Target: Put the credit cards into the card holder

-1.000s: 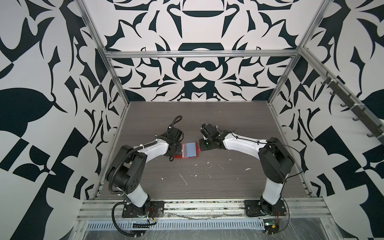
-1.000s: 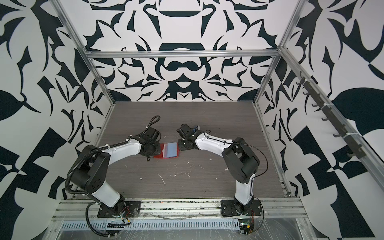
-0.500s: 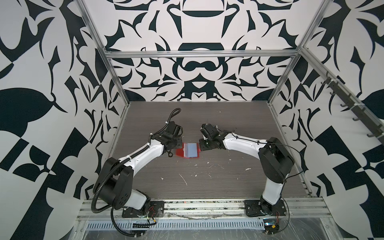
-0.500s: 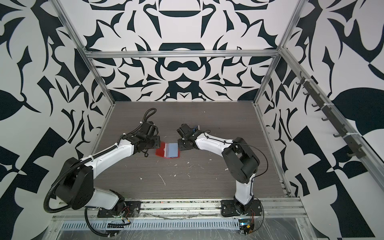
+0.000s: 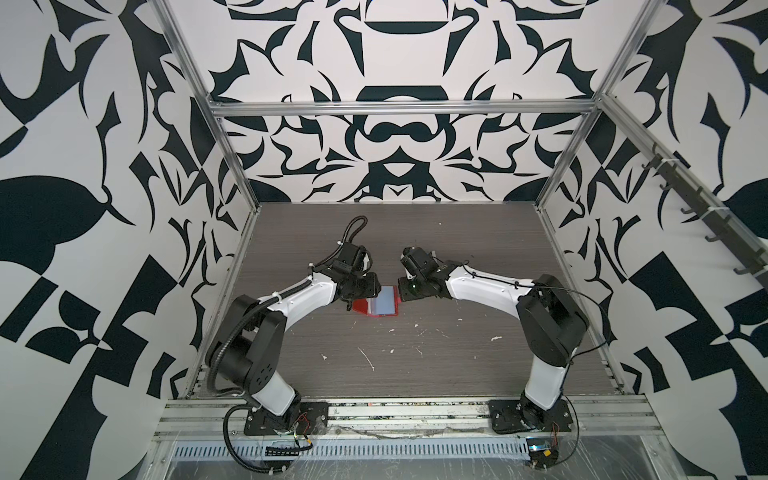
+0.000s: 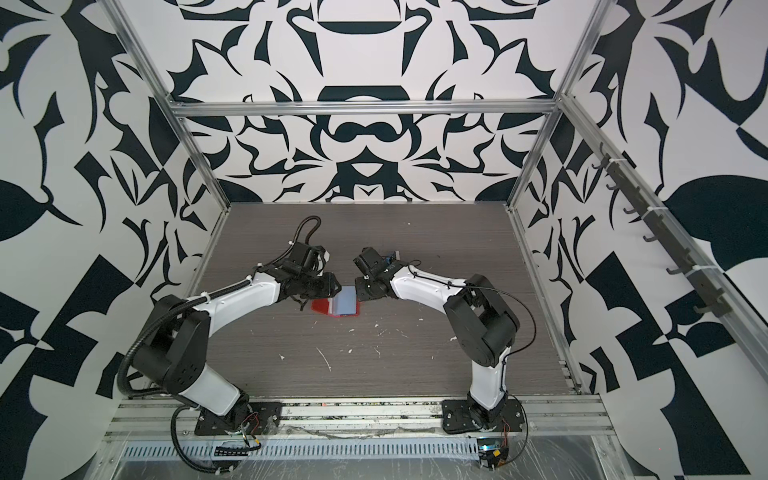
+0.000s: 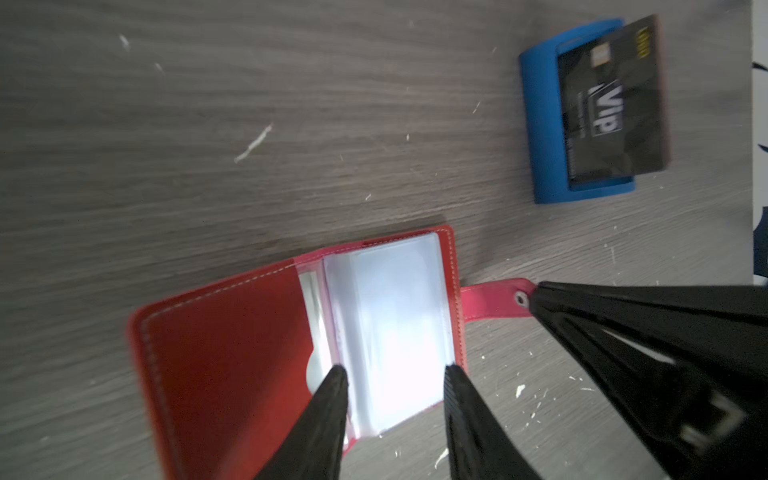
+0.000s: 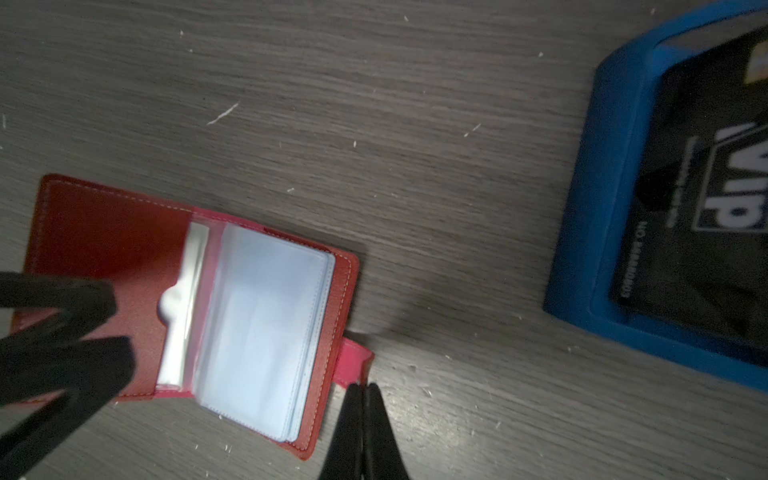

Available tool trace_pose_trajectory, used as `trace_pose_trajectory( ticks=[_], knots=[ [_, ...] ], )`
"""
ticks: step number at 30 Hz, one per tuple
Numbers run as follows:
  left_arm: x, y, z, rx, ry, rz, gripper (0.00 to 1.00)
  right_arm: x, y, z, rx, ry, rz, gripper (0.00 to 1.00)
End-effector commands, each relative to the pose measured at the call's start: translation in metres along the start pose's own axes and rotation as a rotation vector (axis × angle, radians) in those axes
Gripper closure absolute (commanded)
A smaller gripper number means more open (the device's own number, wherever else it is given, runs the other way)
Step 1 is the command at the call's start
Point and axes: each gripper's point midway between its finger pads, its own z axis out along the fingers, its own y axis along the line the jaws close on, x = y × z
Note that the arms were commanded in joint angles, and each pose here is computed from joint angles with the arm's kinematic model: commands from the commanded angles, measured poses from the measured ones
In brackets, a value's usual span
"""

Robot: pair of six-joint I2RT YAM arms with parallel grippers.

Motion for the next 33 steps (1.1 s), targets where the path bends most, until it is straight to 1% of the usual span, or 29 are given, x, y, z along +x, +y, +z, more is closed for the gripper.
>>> trace_pose_trajectory(
  ticks=[1, 5, 10, 15, 18, 23, 31, 33],
  knots=[
    [0.001, -0.008, 0.005, 0.053, 0.039, -0.061, 0.57, -0.004, 0.004, -0.003, -0.015, -0.019, 0.001, 1.00],
    [0.009, -0.002, 0.014, 0.035, 0.074, -0.078, 0.57, -0.003, 0.004, -0.002, -0.016, -0.017, 0.003, 1.00],
    [0.016, -0.005, 0.023, 0.072, 0.123, -0.089, 0.57, -0.002, 0.004, 0.000, -0.016, -0.014, 0.004, 1.00],
    [0.018, -0.003, 0.027, 0.064, 0.137, -0.093, 0.58, -0.003, 0.005, 0.000, -0.017, -0.016, 0.004, 1.00],
    [0.020, -0.005, 0.029, 0.081, 0.148, -0.094, 0.58, -0.002, 0.005, 0.001, -0.016, -0.011, 0.003, 1.00],
    [0.024, -0.004, 0.034, 0.086, 0.164, -0.100, 0.62, -0.001, 0.004, 0.003, -0.017, -0.007, 0.006, 1.00],
    [0.026, -0.006, 0.040, 0.104, 0.177, -0.108, 0.62, 0.000, 0.004, 0.004, -0.019, -0.005, 0.006, 1.00],
    [0.026, -0.007, 0.041, 0.114, 0.177, -0.111, 0.64, 0.000, 0.005, 0.004, -0.023, -0.005, 0.005, 1.00]
  ],
)
